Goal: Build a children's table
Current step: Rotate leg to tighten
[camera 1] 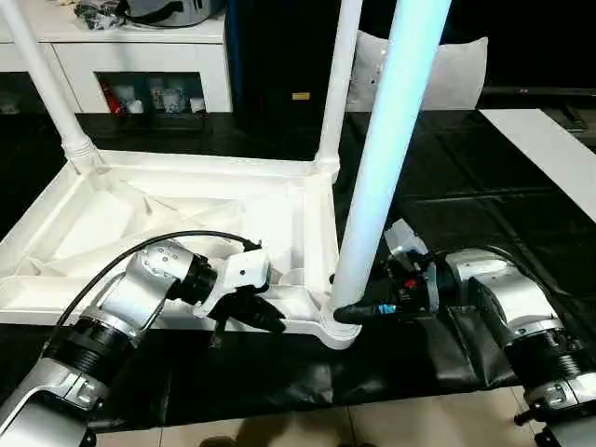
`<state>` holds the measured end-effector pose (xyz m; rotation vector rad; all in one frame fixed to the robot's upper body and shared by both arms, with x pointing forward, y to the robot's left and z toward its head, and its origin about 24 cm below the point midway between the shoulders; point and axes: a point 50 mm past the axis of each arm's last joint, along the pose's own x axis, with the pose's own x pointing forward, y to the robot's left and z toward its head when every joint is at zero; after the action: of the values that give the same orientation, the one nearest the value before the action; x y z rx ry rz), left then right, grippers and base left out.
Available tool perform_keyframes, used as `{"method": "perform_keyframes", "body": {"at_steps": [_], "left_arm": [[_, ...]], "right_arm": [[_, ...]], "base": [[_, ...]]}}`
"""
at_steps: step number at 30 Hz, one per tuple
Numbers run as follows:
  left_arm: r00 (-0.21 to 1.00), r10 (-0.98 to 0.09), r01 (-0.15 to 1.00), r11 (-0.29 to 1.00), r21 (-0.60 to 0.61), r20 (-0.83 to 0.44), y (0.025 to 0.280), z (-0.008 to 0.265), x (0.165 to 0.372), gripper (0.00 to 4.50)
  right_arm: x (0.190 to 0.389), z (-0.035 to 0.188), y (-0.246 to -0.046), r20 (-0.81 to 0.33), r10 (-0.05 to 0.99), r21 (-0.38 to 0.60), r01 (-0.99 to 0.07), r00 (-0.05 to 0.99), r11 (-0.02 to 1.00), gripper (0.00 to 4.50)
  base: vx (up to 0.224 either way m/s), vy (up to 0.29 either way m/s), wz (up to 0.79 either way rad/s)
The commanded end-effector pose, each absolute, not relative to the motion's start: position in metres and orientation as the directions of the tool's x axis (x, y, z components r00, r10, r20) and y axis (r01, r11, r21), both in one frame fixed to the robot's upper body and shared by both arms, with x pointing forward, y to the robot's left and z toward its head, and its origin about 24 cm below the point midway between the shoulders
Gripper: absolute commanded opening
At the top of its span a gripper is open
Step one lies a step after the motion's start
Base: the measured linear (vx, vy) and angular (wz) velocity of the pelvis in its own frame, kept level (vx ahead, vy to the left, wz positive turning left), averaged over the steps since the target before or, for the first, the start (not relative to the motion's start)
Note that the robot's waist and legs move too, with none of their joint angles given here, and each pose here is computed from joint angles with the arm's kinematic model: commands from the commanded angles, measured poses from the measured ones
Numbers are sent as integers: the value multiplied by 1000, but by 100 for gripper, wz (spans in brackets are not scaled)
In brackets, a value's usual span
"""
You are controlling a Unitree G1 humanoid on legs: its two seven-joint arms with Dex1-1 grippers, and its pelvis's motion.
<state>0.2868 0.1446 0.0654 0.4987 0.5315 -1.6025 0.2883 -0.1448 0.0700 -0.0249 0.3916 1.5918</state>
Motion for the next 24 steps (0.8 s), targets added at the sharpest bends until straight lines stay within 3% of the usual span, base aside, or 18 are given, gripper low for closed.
{"method": "perform_keyframes", "body": {"at_steps": [1, 2, 7, 9, 10, 11, 12, 13, 16, 17, 21, 24], "left_arm": [[-138, -797, 988, -151, -27, -588, 136, 74, 288, 0], [-135, -800, 989, -148, -27, -585, 136, 74, 288, 0], [-68, -834, 998, -66, -24, -548, 133, 74, 290, 0], [44, -846, 998, 55, -4, -531, 128, 74, 295, 0], [44, -846, 998, 55, -4, -531, 128, 74, 295, 0], [150, -856, 986, 165, 14, -495, 120, 77, 302, 0], [167, -857, 983, 182, 16, -488, 119, 78, 303, 0], [241, -855, 965, 262, 18, -458, 114, 81, 308, 0], [336, -839, 931, 364, 18, -429, 106, 84, 314, 0], [427, -805, 890, 455, 32, -413, 98, 87, 318, 0], [532, -754, 829, 556, 57, -385, 84, 88, 321, 0], [550, -744, 817, 573, 61, -379, 79, 88, 321, 0]], "right_arm": [[286, 75, -143, -237, 967, 235, -971, -96, -39, 269], [286, 75, -143, -234, 967, 239, -970, -99, -42, 247], [281, 76, -137, -175, 981, 264, -964, -81, -32, 219], [284, 73, -128, -169, 985, 253, -966, 17, 60, 217], [284, 73, -128, -169, 985, 253, -966, 17, 60, 216], [295, 68, -119, -202, 965, 229, -950, 167, 212, 214], [297, 68, -118, -208, 959, 224, -945, 192, 238, 214], [305, 64, -112, -230, 926, 211, -913, 301, 349, 214], [313, 63, -103, -235, 887, 198, -874, 397, 444, 208], [323, 62, -95, -253, 827, 175, -817, 502, 550, 205], [334, 63, -83, -265, 740, 143, -734, 618, 664, 204], [334, 65, -79, -236, 758, 147, -749, 608, 646, 204]], "base": [[0, 0, 0], [0, 0, 0], [0, 0, 0], [0, 0, 0], [0, 0, 0], [0, 0, 0], [0, 0, 0], [0, 0, 0], [0, 0, 0], [0, 0, 0], [0, 0, 0], [0, 0, 0]]}}
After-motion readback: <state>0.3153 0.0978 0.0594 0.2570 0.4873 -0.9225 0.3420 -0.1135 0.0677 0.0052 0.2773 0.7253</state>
